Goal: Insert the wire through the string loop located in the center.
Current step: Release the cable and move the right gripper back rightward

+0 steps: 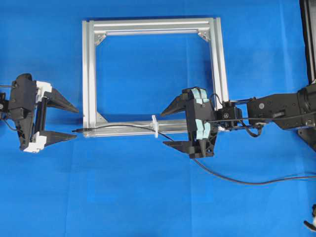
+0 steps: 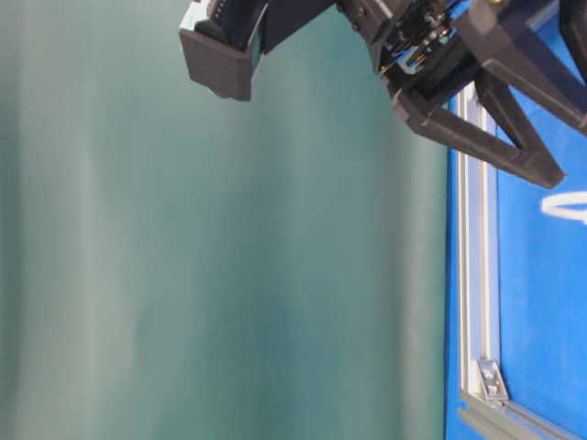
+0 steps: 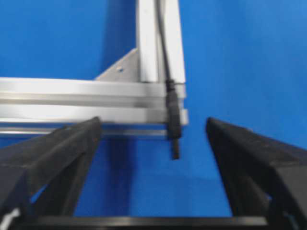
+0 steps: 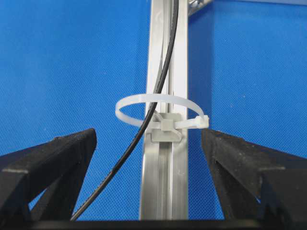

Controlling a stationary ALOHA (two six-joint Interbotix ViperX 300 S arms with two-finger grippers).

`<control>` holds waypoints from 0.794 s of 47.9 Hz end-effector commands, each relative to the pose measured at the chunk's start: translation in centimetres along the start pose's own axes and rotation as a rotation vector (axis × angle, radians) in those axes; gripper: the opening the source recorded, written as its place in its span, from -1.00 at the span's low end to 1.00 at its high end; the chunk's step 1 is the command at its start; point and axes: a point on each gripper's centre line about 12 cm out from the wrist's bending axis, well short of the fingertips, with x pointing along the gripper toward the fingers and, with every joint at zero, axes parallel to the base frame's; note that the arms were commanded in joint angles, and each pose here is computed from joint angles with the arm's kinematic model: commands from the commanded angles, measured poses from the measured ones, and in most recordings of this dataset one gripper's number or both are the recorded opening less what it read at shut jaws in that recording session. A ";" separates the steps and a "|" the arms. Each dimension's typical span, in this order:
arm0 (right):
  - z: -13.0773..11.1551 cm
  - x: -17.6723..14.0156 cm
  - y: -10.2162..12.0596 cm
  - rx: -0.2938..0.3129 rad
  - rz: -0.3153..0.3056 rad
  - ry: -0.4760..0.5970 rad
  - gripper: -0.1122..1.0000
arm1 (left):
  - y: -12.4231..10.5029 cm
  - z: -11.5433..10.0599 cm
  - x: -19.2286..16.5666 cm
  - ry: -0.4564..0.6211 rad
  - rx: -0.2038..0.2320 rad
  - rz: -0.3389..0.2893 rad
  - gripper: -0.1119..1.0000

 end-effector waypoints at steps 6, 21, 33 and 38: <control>1.1 -0.5 0.3 -0.008 0.010 -0.034 0.94 | -0.1 0.6 0.2 -0.021 0.000 -0.003 0.87; 2.8 -2.1 0.8 -0.007 0.020 -0.035 0.94 | -0.6 2.7 0.3 -0.052 0.004 -0.014 0.87; 4.8 -4.3 1.1 -0.015 0.029 -0.069 0.94 | -0.9 4.5 -0.6 -0.060 0.004 -0.024 0.87; 5.4 -4.9 1.2 -0.019 0.032 -0.080 0.94 | -1.0 4.9 -1.2 -0.084 0.004 -0.030 0.87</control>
